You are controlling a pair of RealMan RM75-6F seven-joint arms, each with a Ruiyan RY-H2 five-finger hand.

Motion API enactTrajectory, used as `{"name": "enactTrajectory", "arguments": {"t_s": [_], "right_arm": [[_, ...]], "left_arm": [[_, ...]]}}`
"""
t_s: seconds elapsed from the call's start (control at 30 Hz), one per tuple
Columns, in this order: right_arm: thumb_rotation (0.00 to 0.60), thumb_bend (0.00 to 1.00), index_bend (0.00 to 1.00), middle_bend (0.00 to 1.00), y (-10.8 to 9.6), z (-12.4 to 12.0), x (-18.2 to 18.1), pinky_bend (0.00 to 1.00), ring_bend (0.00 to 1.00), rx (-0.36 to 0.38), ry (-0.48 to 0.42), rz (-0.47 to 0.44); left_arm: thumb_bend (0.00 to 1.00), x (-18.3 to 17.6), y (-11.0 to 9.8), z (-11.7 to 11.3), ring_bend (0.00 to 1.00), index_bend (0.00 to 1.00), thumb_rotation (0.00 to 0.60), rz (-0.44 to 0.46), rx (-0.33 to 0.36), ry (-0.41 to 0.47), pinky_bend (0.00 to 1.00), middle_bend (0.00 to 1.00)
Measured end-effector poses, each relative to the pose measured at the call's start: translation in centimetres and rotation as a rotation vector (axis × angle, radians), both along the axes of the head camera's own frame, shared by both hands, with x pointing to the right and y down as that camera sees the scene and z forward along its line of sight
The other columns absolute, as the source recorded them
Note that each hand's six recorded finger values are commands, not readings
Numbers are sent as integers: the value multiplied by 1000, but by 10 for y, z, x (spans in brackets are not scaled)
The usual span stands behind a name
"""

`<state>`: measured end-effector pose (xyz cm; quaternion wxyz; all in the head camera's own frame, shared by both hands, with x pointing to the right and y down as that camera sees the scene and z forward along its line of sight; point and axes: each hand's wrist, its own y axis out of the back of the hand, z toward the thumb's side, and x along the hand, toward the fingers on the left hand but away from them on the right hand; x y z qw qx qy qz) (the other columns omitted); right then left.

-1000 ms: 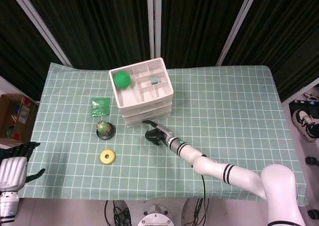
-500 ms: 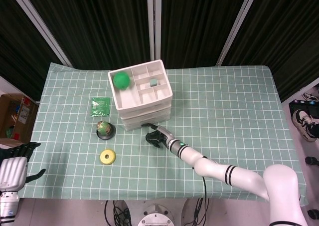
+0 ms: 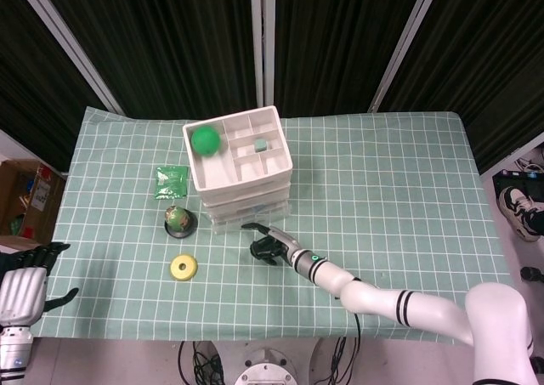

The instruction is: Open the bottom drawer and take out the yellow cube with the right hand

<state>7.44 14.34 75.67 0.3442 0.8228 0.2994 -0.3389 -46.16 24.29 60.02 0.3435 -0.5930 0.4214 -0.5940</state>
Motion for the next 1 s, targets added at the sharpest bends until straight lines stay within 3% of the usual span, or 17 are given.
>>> {"name": "enactTrajectory", "arguments": {"t_s": [0.23,0.4,0.53,0.77,1.0], "right_arm": [[600,651,0,718,0,-28,23,899,825,147,19,-122],[600,651,0,719,-15,-44,47,900,837,346,107,-214],[600,654,0,720,-25,-46,63,901,843,452,198,-287],[600,657,0,720,-33,-35,74,902,842,461,300,-331],[600,657,6,720,-40,-19,74,903,843,450,347,-327]], "left_arm": [[125,1,-3,-2,180,224,600,4,9,3,209,197],[125,5,-6,-4,180,224,600,13,16,6,209,197],[125,7,-7,-6,180,224,600,18,21,8,209,197],[124,8,-6,-7,180,224,600,12,17,6,209,197],[125,7,-7,-7,180,224,600,11,15,4,209,197]]}}
